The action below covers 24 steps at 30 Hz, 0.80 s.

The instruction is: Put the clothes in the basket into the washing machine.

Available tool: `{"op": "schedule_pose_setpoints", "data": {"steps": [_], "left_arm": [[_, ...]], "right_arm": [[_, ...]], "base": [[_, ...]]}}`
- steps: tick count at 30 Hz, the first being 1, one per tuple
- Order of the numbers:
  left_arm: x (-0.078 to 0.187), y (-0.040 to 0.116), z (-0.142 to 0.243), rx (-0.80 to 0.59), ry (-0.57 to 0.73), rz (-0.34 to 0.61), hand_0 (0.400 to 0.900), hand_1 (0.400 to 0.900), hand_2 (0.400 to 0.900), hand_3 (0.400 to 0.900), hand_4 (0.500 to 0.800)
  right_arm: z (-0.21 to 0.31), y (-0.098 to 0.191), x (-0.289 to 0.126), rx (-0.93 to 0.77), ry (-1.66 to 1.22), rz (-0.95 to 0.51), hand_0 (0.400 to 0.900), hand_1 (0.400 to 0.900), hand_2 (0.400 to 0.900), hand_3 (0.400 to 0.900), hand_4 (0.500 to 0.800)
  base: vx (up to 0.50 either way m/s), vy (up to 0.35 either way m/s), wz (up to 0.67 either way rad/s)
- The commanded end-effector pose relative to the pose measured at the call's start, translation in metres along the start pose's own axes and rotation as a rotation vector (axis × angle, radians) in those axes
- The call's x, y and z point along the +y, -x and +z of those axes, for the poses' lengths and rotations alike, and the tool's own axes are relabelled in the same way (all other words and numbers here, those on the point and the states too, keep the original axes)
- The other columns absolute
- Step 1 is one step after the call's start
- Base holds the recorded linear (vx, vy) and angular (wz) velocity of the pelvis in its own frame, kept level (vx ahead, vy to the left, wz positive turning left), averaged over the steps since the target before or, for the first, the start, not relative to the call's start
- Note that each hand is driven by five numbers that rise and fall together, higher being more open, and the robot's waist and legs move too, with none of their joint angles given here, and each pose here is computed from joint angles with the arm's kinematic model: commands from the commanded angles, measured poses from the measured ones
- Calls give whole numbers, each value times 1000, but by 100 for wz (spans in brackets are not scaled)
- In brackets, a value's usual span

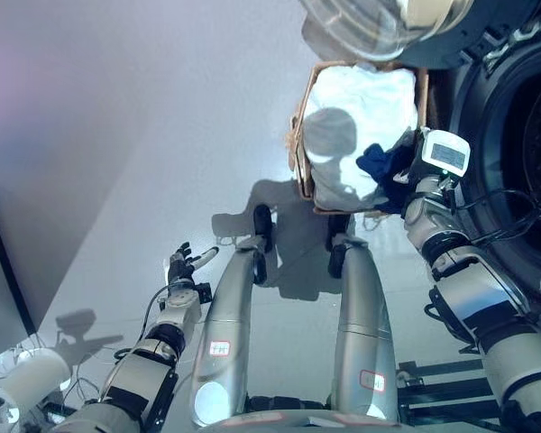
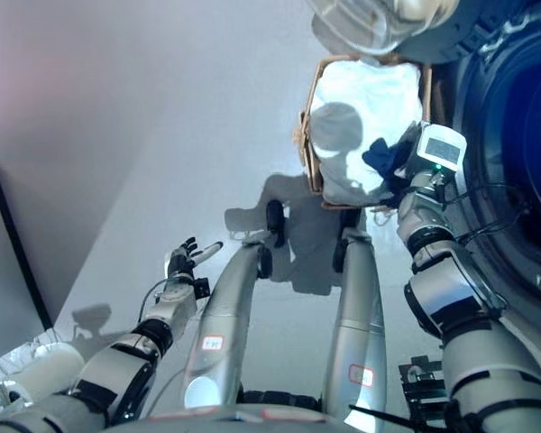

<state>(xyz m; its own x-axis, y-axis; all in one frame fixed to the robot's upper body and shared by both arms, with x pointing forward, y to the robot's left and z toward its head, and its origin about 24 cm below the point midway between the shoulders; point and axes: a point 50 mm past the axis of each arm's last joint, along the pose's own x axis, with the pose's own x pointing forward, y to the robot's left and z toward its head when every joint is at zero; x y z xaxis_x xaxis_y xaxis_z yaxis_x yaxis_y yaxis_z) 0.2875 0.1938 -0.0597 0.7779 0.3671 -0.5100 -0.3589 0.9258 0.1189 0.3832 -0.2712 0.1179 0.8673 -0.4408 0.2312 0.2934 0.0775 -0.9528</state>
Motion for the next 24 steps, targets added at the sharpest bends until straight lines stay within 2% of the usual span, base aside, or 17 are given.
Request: {"op": "schedule_pose_setpoints", "data": {"steps": [1,9,13,21,22,23,24], "left_arm": [[27,3,-23,36,-35,110,900,900,900,900,800],[29,6,-23,9,-17,102,900,900,900,900,800],[32,6,-28,32,-15,101,900,900,900,900,800],[42,9,-42,80,14,102,900,900,900,900,800],[42,9,-42,80,11,97,900,900,900,900,800],[43,8,-41,74,8,96,900,900,900,900,800],[43,8,-39,71,11,96,900,900,900,900,800]], "right_arm": [[-18,-8,-17,30,70,-107,900,900,900,900,800],[-31,-11,-23,61,138,-96,900,900,900,900,800],[-37,-9,-13,78,169,35,900,900,900,900,800],[-45,-12,-13,86,128,171,900,900,900,900,800],[-46,-12,-13,85,157,186,865,865,865,865,779],[-48,-13,-15,93,162,187,573,573,573,573,604],[-50,-13,-14,101,160,200,400,400,400,400,500]], "base": [[-31,11,6],[-32,13,4],[-23,3,5],[0,-2,1],[0,0,0],[0,0,0],[-1,-16,4]]}}
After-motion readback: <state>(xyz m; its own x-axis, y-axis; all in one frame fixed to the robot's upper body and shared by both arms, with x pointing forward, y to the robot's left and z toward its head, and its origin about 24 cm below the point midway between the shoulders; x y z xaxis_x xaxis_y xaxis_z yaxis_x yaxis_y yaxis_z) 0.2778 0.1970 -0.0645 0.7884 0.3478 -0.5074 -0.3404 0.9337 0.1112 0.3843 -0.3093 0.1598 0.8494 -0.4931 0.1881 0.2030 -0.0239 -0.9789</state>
